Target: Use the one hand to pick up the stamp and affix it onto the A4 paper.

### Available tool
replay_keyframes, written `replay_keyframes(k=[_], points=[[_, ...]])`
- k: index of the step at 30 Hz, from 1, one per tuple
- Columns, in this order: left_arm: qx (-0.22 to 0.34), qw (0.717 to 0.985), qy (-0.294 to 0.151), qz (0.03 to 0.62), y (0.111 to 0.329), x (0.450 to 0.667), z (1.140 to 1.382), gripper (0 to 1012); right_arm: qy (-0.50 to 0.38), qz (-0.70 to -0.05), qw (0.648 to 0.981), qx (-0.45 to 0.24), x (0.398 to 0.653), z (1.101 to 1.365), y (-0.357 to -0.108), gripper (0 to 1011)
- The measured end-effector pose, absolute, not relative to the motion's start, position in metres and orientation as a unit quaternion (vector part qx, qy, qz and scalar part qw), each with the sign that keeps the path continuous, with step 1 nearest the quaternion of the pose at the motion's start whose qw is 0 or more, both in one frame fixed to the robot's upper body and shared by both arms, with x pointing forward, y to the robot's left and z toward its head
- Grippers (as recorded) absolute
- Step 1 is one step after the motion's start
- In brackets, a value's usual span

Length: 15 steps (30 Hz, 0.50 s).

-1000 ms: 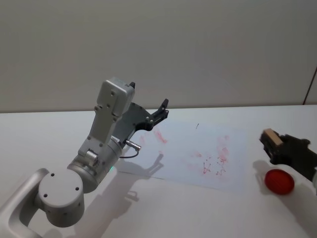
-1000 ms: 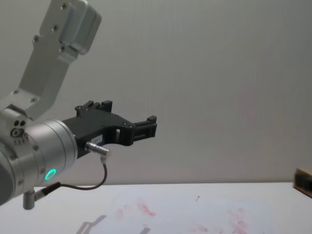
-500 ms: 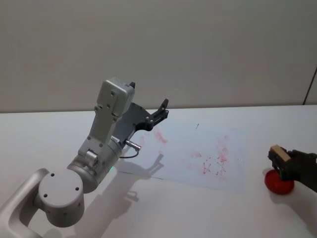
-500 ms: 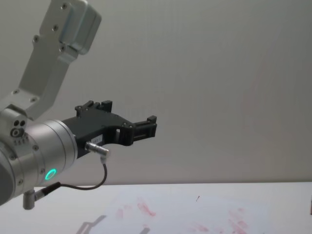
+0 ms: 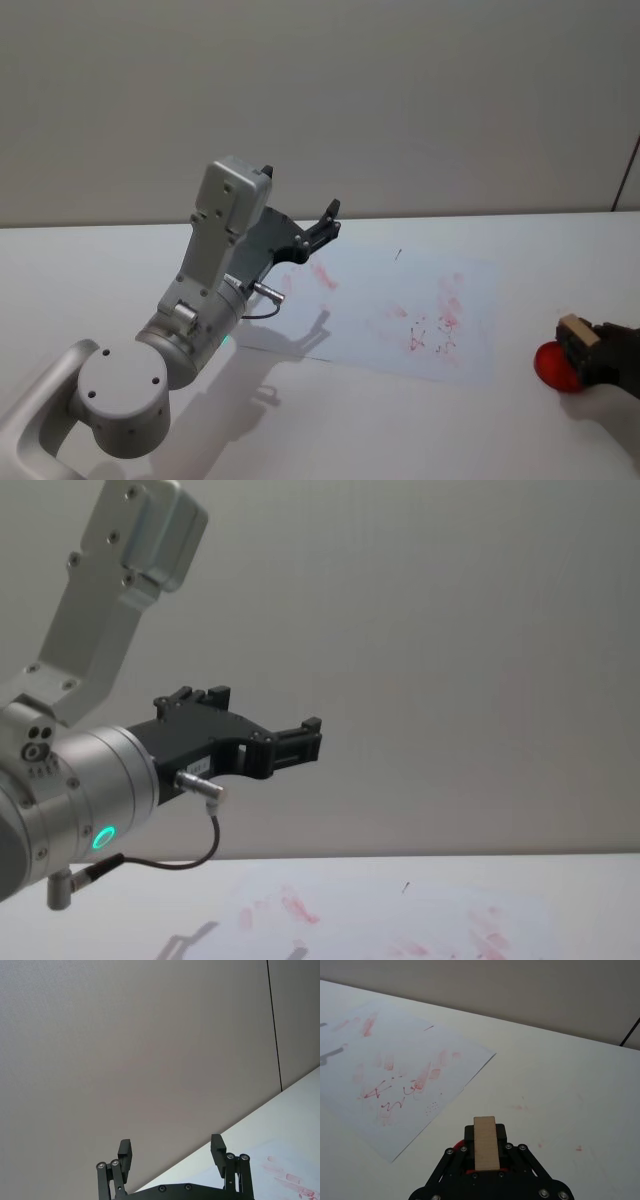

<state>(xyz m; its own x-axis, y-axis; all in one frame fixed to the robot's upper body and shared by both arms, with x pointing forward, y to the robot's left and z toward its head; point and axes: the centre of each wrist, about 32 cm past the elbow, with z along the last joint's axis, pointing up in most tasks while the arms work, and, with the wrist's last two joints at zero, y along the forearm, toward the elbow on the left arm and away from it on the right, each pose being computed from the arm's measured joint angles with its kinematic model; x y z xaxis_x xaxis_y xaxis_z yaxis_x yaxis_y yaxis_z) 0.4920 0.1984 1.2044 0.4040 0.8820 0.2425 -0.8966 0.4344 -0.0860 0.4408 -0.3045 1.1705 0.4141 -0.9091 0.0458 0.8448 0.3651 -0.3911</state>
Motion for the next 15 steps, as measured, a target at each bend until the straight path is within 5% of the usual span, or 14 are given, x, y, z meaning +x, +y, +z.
replay_keyframes(k=[15], points=[[0.029, 0.837, -0.126, 0.531, 0.1984, 0.4920, 1.2044, 1001, 0.090, -0.522, 0.826, -0.196, 0.4449, 1.1663, -0.3009, 243]])
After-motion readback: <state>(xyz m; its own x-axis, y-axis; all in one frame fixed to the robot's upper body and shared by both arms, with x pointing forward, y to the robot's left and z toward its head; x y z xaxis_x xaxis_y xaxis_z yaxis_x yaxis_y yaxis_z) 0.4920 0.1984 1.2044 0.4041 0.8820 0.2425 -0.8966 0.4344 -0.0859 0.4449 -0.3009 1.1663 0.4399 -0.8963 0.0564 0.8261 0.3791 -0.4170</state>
